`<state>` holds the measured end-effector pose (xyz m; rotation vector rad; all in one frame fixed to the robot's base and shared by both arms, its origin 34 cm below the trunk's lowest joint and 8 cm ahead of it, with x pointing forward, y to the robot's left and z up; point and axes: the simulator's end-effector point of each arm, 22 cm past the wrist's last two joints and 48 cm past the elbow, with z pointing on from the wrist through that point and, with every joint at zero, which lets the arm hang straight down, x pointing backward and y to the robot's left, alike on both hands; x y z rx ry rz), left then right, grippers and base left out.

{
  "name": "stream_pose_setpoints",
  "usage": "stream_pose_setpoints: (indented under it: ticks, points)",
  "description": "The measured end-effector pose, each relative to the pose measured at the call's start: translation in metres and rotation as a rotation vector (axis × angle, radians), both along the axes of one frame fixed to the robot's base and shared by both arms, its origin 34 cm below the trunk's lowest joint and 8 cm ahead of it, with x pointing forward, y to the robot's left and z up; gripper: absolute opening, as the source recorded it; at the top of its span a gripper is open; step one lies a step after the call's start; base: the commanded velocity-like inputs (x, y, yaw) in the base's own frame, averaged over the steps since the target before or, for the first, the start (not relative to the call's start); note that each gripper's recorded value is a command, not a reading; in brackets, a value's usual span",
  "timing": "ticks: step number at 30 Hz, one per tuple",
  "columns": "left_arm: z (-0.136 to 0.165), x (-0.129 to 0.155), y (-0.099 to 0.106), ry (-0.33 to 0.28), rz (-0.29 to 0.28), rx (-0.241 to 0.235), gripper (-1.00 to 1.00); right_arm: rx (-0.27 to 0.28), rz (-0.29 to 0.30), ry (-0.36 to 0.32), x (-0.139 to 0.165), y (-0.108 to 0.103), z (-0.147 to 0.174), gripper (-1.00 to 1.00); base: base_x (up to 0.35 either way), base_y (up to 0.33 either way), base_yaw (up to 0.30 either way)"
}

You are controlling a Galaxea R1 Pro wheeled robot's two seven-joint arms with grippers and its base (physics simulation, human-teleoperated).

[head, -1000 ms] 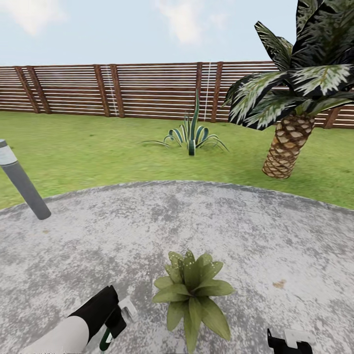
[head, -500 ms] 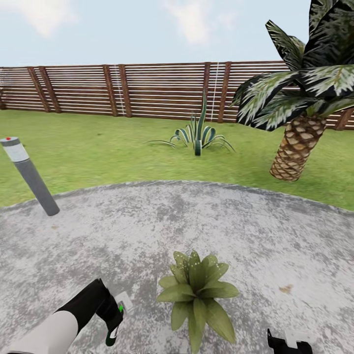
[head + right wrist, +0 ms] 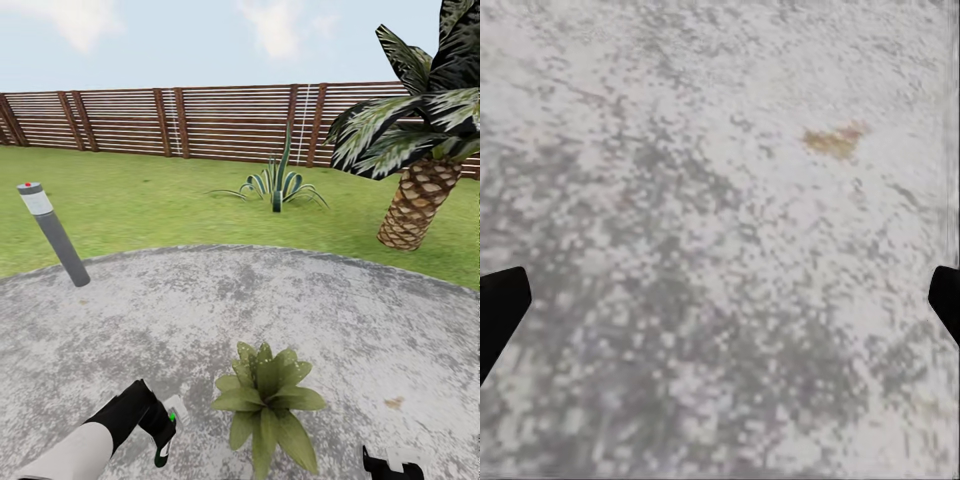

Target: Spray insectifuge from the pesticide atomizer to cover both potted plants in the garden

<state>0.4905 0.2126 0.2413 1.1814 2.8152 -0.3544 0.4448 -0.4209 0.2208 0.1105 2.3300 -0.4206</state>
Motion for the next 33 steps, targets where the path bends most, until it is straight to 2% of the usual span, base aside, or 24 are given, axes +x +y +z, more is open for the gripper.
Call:
stream_pose_setpoints:
  ticks: [5, 8, 10, 12, 16, 23, 29, 33]
  points:
    - [0.002, 0.004, 0.0, -0.009, 0.007, -0.007, -1.0, 0.0, 0.001, 0.001, 0.0, 0.0, 0.0, 1.0, -0.093, -0.116, 0.0]
    - [0.004, 0.007, -0.001, -0.016, 0.044, -0.035, -1.0, -0.001, 0.001, 0.0, 0.0, -0.001, 0.0, 1.0, -0.012, -0.008, 0.0]
    - [0.007, 0.012, -0.002, -0.023, 0.089, -0.066, -1.0, -0.002, 0.0, 0.0, 0.0, -0.001, 0.0, 1.0, -0.002, -0.001, 0.0]
    - [0.007, 0.013, -0.003, -0.026, 0.096, -0.074, -1.0, -0.002, 0.0, 0.0, 0.0, -0.001, 0.0, 1.0, 0.0, 0.0, 0.0]
    - [0.007, 0.013, -0.009, -0.025, 0.086, -0.076, -1.0, -0.002, 0.0, 0.0, 0.0, -0.001, 0.0, 1.0, 0.0, 0.0, 0.0]
    - [0.004, 0.006, -0.006, -0.014, 0.088, -0.077, -1.0, 0.0, 0.001, 0.001, 0.0, 0.0, 0.0, 1.0, 0.0, 0.0, 0.0]
    - [0.005, 0.008, -0.021, -0.051, 0.04, -0.126, -1.0, 0.0, 0.001, 0.002, 0.0, 0.0, 0.0, 1.0, 0.0, 0.0, 0.0]
    - [0.002, 0.003, -0.024, -0.049, 0.03, -0.131, -1.0, 0.001, 0.001, 0.002, -0.001, 0.0, 0.0, 1.0, 0.0, 0.0, 0.003]
